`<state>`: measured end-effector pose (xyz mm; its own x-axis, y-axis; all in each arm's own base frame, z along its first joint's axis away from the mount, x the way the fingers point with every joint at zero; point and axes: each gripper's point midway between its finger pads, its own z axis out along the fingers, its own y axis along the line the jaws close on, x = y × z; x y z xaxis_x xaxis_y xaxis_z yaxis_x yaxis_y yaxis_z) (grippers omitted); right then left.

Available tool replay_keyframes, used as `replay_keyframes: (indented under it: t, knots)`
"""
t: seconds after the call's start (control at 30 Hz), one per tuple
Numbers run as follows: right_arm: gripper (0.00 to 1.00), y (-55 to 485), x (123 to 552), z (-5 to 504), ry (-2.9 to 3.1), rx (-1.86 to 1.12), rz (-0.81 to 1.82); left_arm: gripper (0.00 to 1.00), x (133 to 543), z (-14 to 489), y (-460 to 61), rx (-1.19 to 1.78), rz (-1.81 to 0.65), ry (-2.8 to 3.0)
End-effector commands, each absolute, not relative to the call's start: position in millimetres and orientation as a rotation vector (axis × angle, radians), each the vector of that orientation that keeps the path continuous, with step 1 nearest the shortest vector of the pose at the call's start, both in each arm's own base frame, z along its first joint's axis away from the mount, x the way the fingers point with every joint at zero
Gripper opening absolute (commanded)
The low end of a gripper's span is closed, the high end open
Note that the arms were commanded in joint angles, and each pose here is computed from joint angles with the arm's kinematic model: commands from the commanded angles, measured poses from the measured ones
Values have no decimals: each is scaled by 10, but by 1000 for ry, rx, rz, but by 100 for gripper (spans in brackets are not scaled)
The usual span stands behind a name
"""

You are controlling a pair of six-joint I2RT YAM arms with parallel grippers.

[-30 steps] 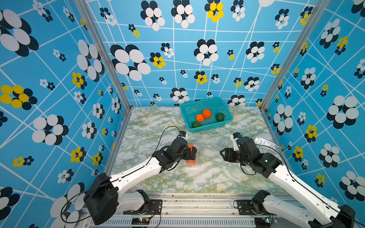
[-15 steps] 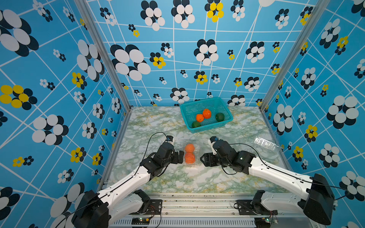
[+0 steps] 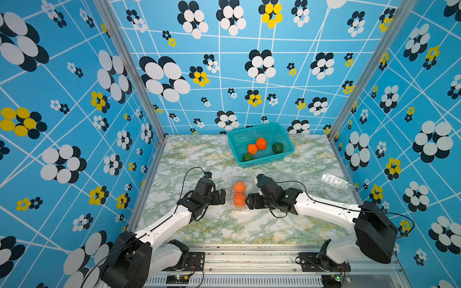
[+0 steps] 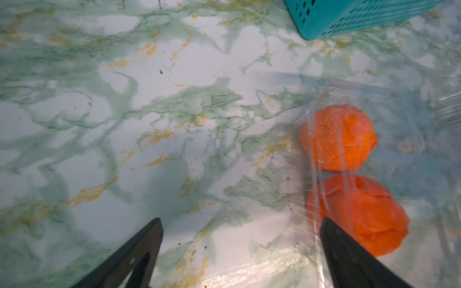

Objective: Take oranges out of containers
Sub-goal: Adjust the packing box at the center of the board.

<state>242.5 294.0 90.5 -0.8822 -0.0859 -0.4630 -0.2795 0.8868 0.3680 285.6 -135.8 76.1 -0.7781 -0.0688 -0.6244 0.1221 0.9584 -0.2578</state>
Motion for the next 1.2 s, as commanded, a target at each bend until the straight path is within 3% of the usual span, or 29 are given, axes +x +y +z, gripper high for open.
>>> replay_keyframes:
  t: [0.0,0.5,0.9,1.17]
  knots:
    - [88,3086,2527,982,2595,-246,628,100,2835,647,-1391,78,-383,2476]
    - [86,2701,2963,706,2663,-73,419,100,2823,454,-1577,181,-362,2491]
    - [85,2504,3234,907,2636,-92,236,100,2805,521,-2293,374,-465,2482]
    - [85,2379,3225,1060,2598,-93,213,100,2828,564,-2147,312,-454,2483]
